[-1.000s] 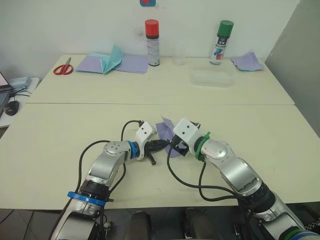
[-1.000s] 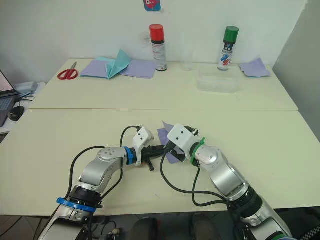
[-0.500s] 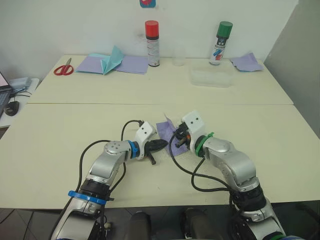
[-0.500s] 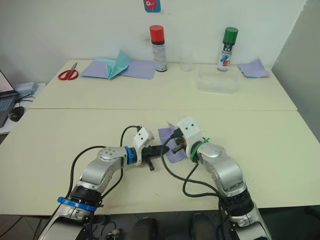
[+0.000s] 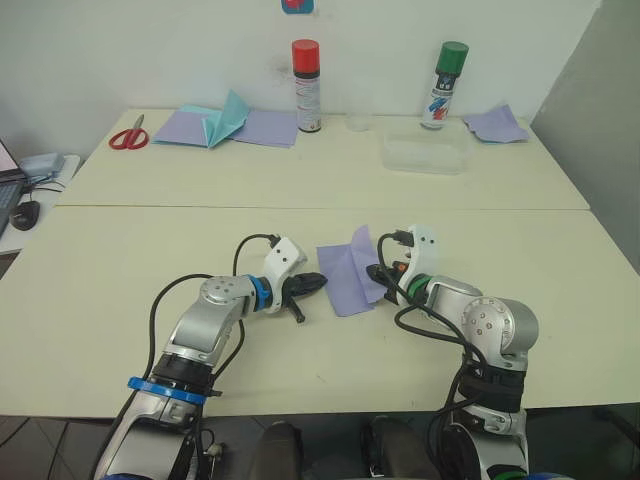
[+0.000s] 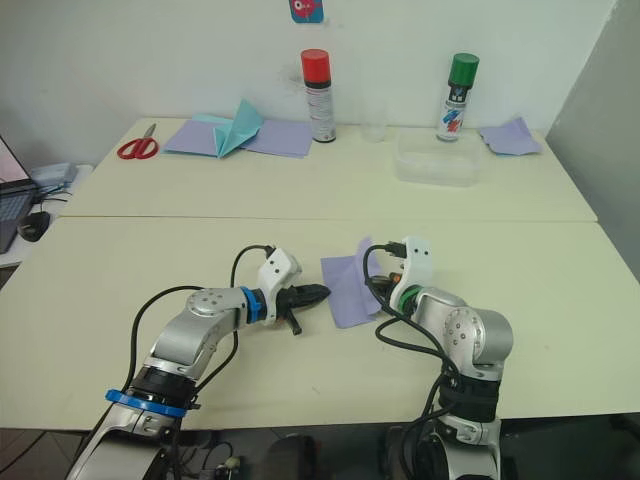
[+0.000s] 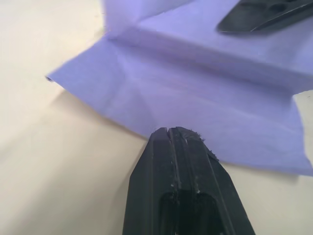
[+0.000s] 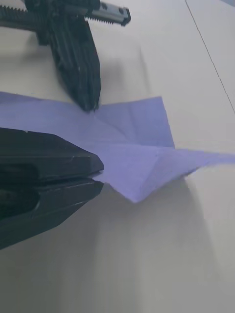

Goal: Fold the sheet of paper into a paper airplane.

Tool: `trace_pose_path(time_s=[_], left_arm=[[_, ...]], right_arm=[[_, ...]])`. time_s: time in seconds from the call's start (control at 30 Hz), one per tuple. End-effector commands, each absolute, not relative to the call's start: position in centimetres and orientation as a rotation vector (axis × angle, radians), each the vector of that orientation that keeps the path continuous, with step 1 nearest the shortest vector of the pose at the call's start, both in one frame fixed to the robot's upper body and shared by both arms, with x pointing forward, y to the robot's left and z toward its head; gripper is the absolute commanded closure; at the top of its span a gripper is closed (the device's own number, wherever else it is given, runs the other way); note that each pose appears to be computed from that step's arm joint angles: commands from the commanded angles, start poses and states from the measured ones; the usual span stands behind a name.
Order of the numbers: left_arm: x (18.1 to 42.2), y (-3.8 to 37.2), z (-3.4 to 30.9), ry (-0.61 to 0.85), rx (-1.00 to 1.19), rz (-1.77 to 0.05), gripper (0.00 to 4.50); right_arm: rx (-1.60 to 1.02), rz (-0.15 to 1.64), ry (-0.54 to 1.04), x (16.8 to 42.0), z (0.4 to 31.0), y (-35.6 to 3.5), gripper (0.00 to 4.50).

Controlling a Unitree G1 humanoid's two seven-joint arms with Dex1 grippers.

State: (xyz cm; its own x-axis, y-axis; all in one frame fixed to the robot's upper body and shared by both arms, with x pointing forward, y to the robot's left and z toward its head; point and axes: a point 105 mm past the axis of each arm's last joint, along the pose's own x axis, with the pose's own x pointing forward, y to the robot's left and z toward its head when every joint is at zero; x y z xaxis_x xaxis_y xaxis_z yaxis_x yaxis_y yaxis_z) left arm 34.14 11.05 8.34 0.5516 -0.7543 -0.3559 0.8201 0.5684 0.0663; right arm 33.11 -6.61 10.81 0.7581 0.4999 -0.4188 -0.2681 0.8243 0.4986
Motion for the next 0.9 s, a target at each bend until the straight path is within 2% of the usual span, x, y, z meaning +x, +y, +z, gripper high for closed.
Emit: trace_pose_path(time_s=[0.03, 0.27, 0.47, 0.6, 0.7, 0.9], left_arm=[[33.6, 10.9, 9.8, 0.248, 0.245, -0.941, 4.50], [33.1, 10.9, 10.4, 0.226, 0.230, -0.927, 4.50], [32.6, 10.7, 14.1, 0.125, 0.157, -0.960, 4.50], [32.8, 10.7, 14.8, 0.125, 0.176, -0.951, 4.50], [33.0, 9.8, 13.9, 0.146, 0.178, -0.958, 4.50], [33.0, 7.5, 8.8, 0.255, 0.193, -0.935, 4.50]], right_arm=[[0.541, 0.558, 0.505, 33.2, 14.2, -2.3, 4.48], [0.531, 0.580, 0.495, 33.3, 14.4, -2.2, 4.48], [0.560, 0.626, 0.477, 33.3, 15.5, -1.7, 4.48], [0.576, 0.646, 0.485, 33.4, 15.8, -1.3, 4.48], [0.577, 0.644, 0.498, 33.5, 15.5, -1.2, 4.48], [0.571, 0.634, 0.514, 33.4, 15.0, -1.1, 4.48]])
